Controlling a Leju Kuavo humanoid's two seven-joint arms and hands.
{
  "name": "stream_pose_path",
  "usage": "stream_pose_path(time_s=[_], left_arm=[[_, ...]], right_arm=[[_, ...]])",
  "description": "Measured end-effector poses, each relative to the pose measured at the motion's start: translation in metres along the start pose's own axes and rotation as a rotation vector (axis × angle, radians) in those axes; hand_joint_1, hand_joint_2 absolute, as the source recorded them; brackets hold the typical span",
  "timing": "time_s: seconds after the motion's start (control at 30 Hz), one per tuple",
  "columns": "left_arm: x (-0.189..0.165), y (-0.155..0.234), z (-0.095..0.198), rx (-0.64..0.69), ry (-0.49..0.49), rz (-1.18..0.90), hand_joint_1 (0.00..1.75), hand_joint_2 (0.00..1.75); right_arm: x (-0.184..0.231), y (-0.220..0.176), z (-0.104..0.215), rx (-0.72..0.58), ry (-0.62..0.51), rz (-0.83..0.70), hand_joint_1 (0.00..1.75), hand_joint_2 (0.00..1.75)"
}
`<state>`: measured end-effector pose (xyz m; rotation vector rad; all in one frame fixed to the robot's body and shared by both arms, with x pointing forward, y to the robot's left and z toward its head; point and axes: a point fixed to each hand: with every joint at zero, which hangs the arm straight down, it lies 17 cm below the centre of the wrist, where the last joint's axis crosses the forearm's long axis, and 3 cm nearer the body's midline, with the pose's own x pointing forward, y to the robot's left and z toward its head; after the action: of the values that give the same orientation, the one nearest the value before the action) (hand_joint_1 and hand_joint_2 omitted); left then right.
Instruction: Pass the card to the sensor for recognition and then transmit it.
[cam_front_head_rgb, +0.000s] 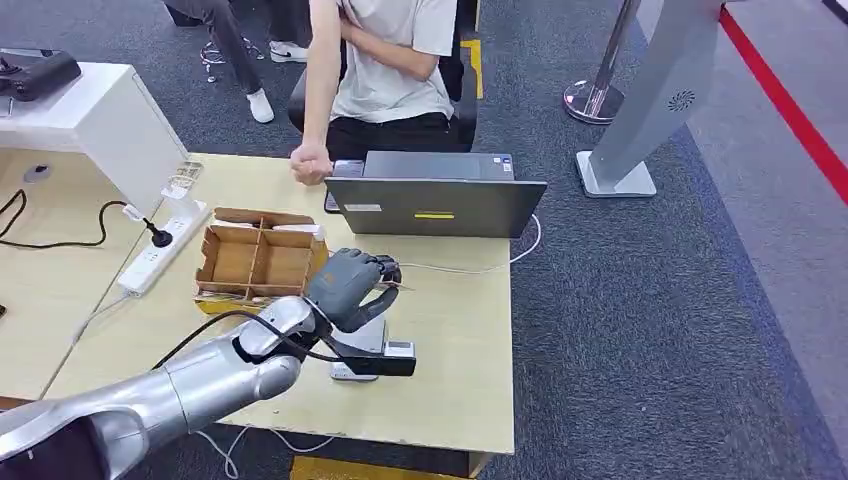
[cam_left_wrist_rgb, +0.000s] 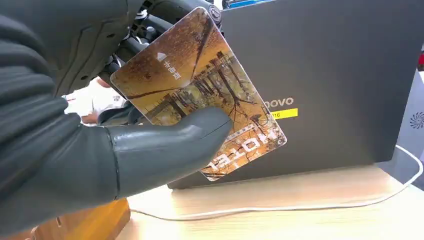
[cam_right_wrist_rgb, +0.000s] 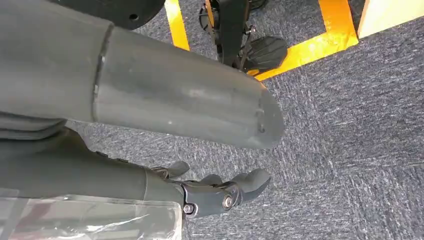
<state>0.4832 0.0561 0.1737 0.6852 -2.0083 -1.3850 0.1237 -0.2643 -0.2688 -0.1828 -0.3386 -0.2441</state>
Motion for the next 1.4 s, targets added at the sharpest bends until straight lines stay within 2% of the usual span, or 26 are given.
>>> stream_pose_path(time_s=[1.4], left_arm=[[-0.0006, -0.0002, 0.0001, -0.001, 0.001, -0.001, 1.75, 1.75]], right_arm=[[0.0000, 0.0000, 0.0000, 0.000, 0.000, 0.000, 0.00, 0.00]])
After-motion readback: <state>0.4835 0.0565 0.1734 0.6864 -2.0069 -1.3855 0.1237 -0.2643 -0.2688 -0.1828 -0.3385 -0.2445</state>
